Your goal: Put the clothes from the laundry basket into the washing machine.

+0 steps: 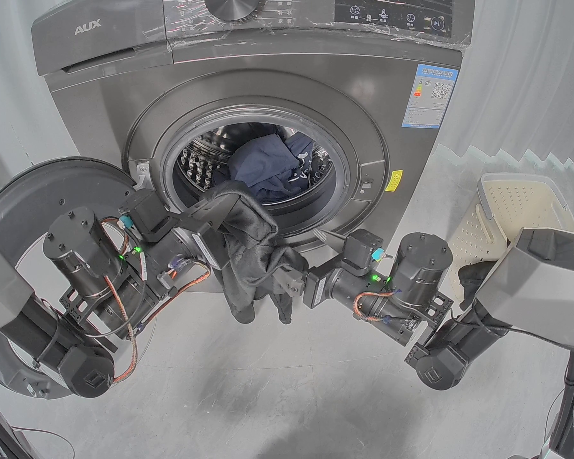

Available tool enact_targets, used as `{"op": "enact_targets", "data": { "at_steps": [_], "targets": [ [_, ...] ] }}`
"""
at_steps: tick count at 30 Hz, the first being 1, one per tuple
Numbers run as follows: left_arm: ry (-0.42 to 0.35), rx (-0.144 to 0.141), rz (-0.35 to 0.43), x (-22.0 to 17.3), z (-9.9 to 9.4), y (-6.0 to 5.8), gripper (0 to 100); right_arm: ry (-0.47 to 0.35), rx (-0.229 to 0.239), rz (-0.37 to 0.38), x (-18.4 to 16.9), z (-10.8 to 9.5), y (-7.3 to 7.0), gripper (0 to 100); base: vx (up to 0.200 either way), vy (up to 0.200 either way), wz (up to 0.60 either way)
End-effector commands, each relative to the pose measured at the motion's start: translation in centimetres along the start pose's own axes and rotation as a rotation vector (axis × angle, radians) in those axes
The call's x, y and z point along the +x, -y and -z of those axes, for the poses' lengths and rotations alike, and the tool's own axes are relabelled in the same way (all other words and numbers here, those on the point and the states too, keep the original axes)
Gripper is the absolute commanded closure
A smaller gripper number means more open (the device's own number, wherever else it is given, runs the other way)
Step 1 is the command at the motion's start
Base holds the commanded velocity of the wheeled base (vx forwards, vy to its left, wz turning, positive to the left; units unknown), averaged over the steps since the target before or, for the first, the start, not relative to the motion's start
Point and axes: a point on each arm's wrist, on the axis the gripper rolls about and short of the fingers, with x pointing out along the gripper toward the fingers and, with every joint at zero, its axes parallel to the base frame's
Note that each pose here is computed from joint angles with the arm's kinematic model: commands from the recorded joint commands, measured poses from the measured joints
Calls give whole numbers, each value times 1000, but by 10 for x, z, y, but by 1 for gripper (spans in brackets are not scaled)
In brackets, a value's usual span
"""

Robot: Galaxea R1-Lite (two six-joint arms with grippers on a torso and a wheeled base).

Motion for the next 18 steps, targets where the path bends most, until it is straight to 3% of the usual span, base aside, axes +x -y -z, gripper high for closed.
{"op": "enact_targets", "data": {
  "at_steps": [1, 6, 7, 18],
  "targets": [
    [3, 0, 1, 0, -1, 0, 100, -21, 5, -20, 3, 11, -7, 0, 0, 0, 0],
    [1, -1, -1, 0, 0, 0, 100, 3, 6, -28, 6, 10, -9, 0, 0, 0, 0],
    [1, -1, -1, 0, 0, 0, 100, 3, 6, -28, 6, 10, -9, 100, 0, 0, 0],
    [-30, -8, -7, 0, 9, -3, 100, 37, 27, -66, -3, -6, -25, 100, 0, 0, 0]
  ]
}}
